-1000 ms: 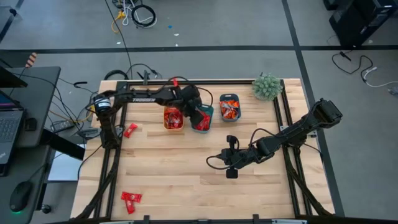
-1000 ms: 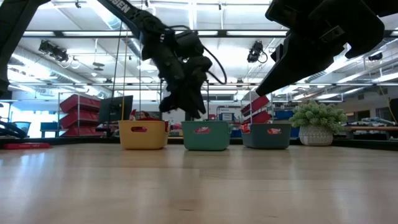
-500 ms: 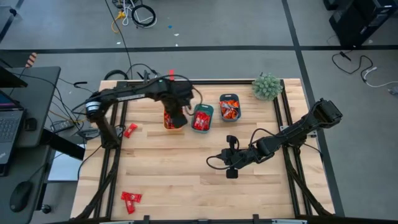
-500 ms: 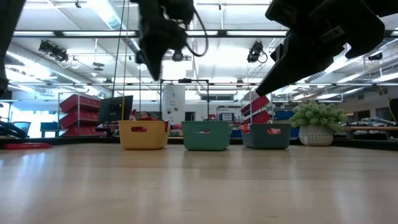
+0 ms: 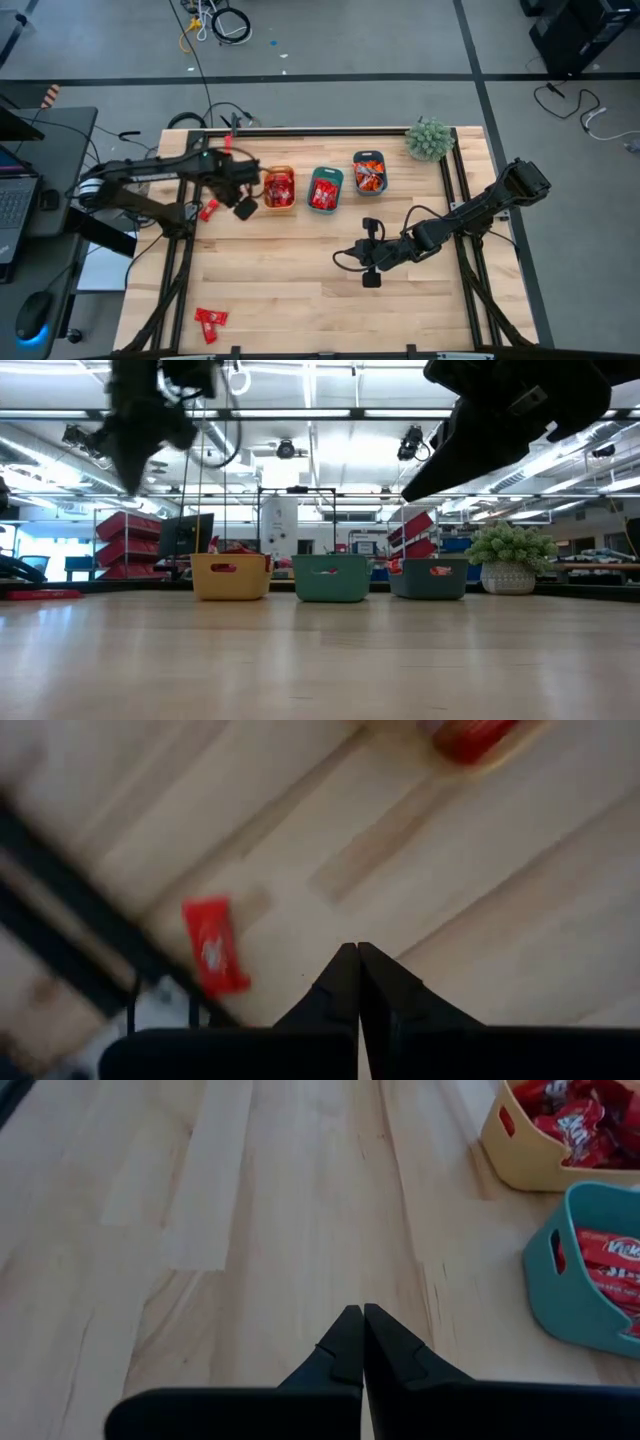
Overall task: Sort candy
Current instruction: Put the red chocolate into the green bin
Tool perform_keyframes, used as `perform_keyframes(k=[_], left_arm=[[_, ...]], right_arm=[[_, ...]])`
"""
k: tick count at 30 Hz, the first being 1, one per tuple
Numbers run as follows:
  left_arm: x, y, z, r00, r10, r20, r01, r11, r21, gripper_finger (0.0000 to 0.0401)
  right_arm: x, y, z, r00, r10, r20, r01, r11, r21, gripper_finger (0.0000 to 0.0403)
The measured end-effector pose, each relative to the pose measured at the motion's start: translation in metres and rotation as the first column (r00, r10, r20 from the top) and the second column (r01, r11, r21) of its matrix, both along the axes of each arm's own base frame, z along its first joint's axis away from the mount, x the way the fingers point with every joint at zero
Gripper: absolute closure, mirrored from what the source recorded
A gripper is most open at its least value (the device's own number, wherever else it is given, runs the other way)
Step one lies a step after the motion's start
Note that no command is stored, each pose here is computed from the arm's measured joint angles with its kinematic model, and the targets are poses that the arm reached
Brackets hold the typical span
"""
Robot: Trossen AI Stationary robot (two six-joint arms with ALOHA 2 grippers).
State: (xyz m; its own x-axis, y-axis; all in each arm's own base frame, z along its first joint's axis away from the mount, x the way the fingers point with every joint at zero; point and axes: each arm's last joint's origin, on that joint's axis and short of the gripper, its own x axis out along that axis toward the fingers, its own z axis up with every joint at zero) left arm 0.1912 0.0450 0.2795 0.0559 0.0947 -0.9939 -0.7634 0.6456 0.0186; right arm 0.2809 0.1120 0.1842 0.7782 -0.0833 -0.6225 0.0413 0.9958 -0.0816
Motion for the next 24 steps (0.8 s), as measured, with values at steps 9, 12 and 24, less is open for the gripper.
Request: perform_keyframes(k=[9, 12, 24], left_arm=[[-0.031, -0.007, -0.052, 0.976, 0.118, -0.182, -0.122, 0.992, -0.014, 0.0371], [-0.033, -0.006, -0.066, 0.965, 0.120, -0.234, -0.121, 0.993, 0.011, 0.0344], [-0.035, 0.010, -0.097, 0.943, 0.138, -0.303, -0.106, 0.987, 0.120, 0.0234]], right_arm=[[0.003, 0.001, 0.004, 0.999, 0.022, 0.040, -0.022, 1.000, -0.005, 0.0403], [0.003, 0.001, 0.003, 0.999, 0.028, 0.038, -0.028, 1.000, -0.013, 0.0403], [0.003, 0.001, 0.003, 0.996, 0.087, 0.020, -0.087, 0.996, 0.016, 0.0403]])
